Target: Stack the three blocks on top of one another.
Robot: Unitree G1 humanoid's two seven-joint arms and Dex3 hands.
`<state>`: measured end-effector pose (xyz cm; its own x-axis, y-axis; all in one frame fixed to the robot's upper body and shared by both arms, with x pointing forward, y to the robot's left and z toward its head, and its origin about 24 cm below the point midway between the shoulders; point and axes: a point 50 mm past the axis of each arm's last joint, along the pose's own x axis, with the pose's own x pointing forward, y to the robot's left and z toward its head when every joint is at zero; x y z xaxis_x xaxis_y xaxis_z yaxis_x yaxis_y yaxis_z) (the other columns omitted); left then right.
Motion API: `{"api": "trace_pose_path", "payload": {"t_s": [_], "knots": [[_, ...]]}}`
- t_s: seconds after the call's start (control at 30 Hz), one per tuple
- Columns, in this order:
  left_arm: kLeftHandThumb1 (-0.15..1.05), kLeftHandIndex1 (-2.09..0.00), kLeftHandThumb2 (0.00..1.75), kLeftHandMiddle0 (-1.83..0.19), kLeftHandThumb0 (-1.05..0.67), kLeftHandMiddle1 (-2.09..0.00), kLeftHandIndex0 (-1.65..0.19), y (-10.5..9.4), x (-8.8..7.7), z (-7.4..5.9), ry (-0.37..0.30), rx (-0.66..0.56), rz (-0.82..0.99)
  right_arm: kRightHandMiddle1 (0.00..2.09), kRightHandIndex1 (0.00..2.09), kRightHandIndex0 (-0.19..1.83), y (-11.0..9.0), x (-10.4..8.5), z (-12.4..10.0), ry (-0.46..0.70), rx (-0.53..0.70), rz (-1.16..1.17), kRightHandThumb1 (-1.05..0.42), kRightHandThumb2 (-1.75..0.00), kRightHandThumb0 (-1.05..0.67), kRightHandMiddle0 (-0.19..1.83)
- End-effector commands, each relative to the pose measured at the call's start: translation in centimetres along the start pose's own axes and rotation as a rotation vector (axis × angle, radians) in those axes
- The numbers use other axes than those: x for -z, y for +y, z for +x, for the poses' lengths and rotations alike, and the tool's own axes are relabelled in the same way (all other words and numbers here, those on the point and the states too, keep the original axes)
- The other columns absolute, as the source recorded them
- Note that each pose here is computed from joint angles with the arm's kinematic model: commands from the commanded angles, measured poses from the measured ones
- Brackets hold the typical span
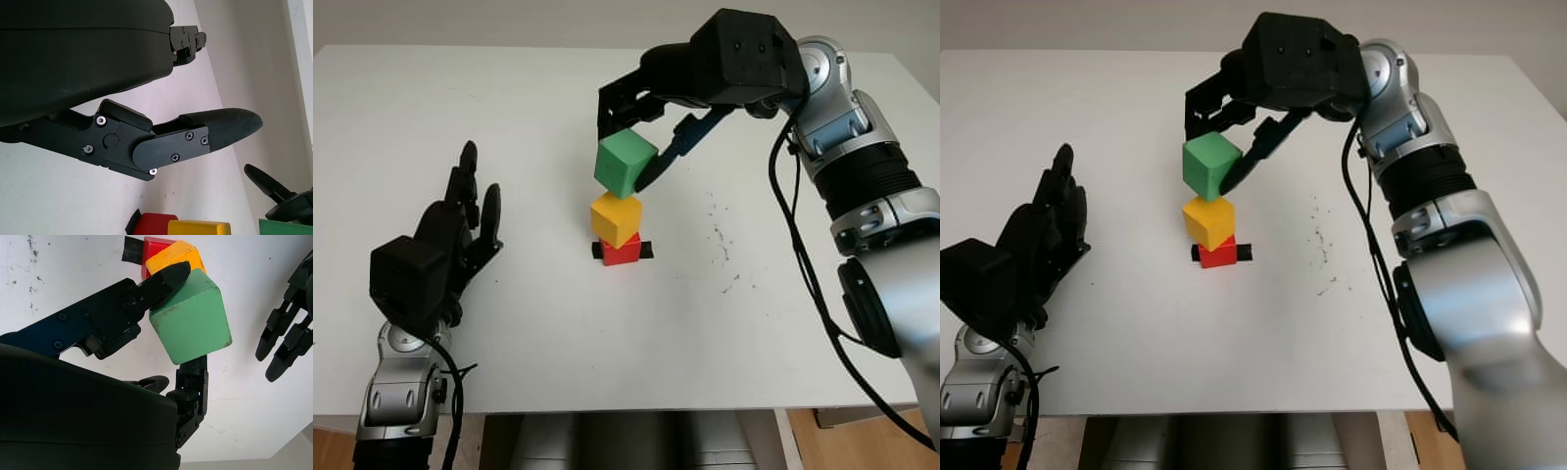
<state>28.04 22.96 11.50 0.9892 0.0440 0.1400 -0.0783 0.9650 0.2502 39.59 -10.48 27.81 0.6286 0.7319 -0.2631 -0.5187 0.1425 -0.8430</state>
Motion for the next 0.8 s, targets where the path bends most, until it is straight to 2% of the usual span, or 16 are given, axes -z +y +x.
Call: {"api": "trace_pose_path", "payload": {"t_s": [0.0, 0.77], "knots": [[1.05, -0.05, 0.69, 0.19, -0.87, 0.00, 0.13, 0.1, -0.2, -0.1, -0.010, 0.001, 0.012, 1.57, 0.06, 0.44, 0.3, 0.0, 0.2, -0.016, -0.003, 0.000, -0.90, -0.05, -0.50, 0.44], [1.05, -0.05, 0.69, 0.19, -0.87, 0.00, 0.15, 0.1, -0.1, -0.5, -0.008, 0.005, 0.033, 1.50, 0.05, 0.43, 2.1, 0.7, 1.2, 0.015, -0.049, 0.021, -0.89, -0.05, -0.46, 0.45]]}}
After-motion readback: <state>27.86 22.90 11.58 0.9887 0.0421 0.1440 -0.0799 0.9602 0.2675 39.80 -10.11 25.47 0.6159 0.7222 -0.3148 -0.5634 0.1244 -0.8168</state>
